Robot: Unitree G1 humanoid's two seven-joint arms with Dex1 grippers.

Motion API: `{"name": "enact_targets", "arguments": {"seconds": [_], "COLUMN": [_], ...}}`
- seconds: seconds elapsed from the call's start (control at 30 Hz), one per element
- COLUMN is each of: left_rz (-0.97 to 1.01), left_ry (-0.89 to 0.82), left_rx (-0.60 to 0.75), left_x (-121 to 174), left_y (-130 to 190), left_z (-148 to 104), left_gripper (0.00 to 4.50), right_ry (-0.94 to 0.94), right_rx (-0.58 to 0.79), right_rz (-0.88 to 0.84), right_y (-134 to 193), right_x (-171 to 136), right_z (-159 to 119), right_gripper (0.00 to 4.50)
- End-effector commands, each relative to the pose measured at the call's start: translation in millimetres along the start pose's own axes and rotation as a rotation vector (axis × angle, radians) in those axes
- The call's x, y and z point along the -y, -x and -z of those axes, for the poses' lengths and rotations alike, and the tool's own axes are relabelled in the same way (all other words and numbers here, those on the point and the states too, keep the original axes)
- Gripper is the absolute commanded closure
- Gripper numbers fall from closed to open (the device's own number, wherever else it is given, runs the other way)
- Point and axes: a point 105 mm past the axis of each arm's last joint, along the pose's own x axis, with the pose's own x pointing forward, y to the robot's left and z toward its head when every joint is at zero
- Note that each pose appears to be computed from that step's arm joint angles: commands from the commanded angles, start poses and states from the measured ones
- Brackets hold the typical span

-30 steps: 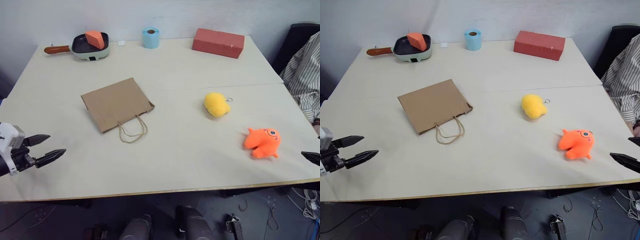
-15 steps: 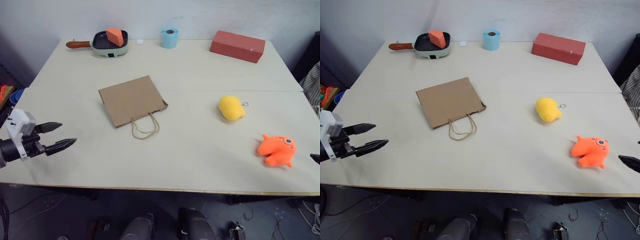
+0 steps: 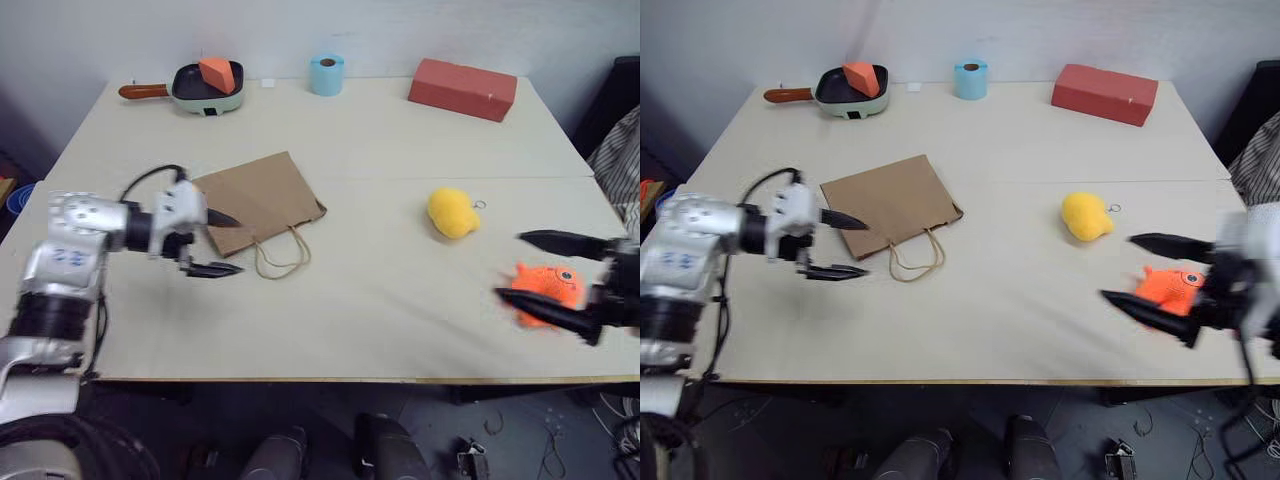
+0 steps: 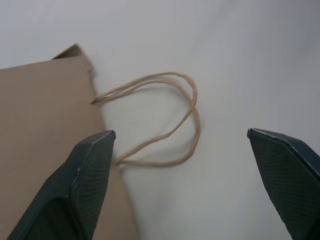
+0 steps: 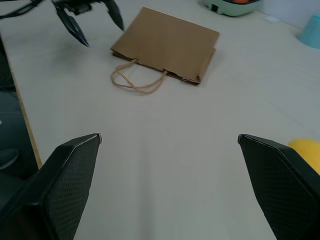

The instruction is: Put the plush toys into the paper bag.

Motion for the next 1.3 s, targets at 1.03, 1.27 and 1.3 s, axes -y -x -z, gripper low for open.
{"name": "enact_targets", "arguments": {"seconds": [1.03,1.27,1.3], "left_rz": [0.258,0.261,0.26], "left_ry": [0.01,0.037,0.037], "left_rx": [0.426,0.585,0.602], "left_x": [9.0,11.8,12.1], "left_y": [-48.1,-41.9,-41.3], "left_z": [-108.2,-149.6,-154.8], "left_gripper": [4.5,4.5,4.5], "right_ry": [-0.041,-0.062,-0.066], "right_rx": [0.127,0.109,0.105], "right_rz": [-0.052,-0.049,-0.047], "right_y": [-87.6,-127.3,-133.3], "right_x": [-19.7,-10.1,-8.1], "right_z": [6.3,18.2,20.4], "right_gripper": [0.63,3.15,3.52]}}
